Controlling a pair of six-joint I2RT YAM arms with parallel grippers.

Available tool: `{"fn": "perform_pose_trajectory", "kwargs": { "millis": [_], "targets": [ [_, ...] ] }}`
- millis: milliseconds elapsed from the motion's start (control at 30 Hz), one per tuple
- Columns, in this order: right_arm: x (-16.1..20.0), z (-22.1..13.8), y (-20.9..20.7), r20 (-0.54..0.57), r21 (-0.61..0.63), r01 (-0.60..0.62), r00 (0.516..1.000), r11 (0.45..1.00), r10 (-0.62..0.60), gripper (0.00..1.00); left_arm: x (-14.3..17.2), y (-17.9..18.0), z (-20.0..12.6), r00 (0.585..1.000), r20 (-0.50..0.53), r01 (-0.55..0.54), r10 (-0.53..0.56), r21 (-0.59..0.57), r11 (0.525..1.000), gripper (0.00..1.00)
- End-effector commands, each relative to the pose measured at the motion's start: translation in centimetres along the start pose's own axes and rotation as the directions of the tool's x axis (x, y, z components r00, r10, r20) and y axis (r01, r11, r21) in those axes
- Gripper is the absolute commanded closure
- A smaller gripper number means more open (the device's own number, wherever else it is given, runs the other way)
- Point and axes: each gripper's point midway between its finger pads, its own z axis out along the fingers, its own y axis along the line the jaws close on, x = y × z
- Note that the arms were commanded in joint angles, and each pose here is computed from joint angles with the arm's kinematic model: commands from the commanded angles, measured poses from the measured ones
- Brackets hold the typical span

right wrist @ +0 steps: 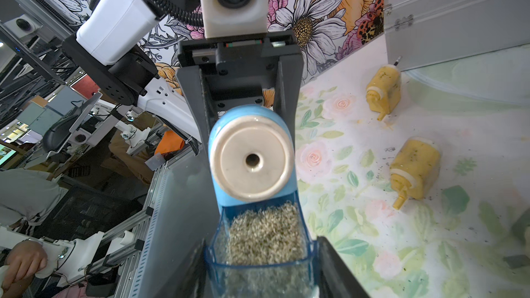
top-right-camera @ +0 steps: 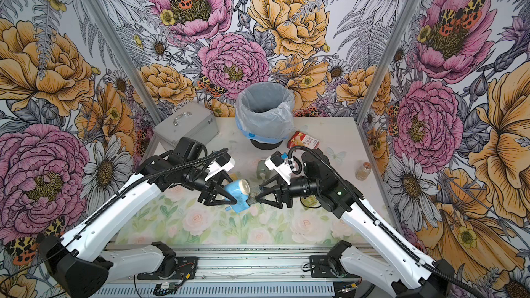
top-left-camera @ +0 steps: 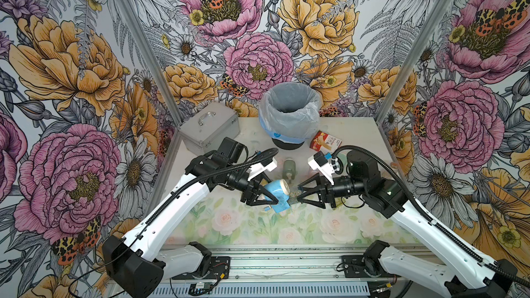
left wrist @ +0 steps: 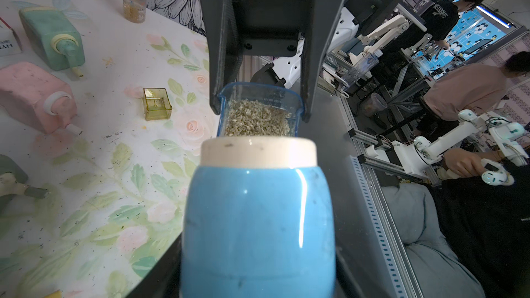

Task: Take out the pencil sharpener tray and clean the shavings
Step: Open the container of the pencil sharpener.

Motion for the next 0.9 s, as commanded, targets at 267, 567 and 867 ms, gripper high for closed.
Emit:
{"fn": "perform_pose_trajectory", "kwargs": {
  "millis": [267, 567, 867],
  "targets": [
    [-2.9, -1.5, 0.1, 0.078, 0.062, 0.044, 0.996, 0.997, -0.048, 0.72, -0.9, 0.6, -1.6, 0.999, 0.033, -0.04, 0.043, -0.086, 0.996, 0.98],
    [-3.5, -2.2, -0.9, 0.103, 0.114, 0.036, 0.993, 0.993, -0.048, 0.72, -1.6, 1.8, -2.4, 0.999, 0.044, -0.022, 0.028, -0.129, 0.991, 0.98],
    [-4.3, -2.5, -0.9, 0.114, 0.119, 0.035, 0.992, 0.992, -0.048, 0.73, -2.4, 4.1, -3.9, 0.997, 0.07, 0.034, -0.02, -0.207, 0.978, 0.99]
  ]
}}
